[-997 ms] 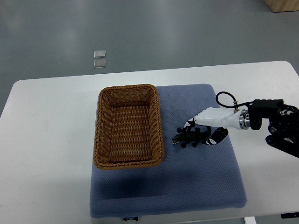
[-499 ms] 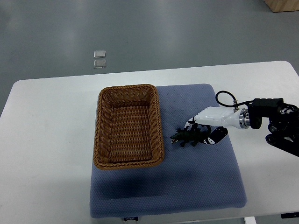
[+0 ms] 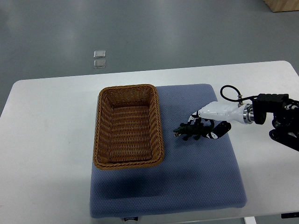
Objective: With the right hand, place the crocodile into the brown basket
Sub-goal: 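Lift the crocodile with the right hand and carry it over the basket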
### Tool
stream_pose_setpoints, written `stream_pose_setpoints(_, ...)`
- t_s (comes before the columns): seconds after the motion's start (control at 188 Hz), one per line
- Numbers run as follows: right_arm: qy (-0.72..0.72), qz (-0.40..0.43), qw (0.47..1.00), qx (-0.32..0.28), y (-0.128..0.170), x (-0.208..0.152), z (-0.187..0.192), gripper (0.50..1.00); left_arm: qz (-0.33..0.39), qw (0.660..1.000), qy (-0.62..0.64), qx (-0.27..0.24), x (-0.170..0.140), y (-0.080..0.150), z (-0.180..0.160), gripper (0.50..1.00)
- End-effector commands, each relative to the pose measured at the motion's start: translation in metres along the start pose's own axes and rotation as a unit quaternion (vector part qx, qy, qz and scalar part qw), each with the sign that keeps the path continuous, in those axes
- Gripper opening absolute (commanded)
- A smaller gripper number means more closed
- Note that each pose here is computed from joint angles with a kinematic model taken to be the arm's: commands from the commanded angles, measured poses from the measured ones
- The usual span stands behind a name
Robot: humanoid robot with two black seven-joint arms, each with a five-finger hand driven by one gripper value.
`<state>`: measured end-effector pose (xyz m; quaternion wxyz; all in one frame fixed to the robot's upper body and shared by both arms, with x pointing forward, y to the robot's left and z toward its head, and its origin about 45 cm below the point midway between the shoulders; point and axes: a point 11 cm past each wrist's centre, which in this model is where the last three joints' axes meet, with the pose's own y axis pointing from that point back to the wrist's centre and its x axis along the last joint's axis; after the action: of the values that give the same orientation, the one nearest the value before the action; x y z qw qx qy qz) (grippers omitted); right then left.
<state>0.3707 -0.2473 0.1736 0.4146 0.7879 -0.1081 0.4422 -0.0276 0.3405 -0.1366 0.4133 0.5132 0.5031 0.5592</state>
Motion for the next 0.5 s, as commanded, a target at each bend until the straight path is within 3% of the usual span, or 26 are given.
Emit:
stream_pose_setpoints(0.0,-0.001,0.001,1.000,-0.006,0.001,0.000,0.004,0.541,0.000,1.000,0.000,0.000,0.000,0.000,0.000,1.000)
stream_pose_setpoints(0.493,0.000,0.033,0.998,-0.052,0.012,0.033,0.033,0.541,0.000,1.000,0.001,0.000,0.000,0.000,0.000,1.000)
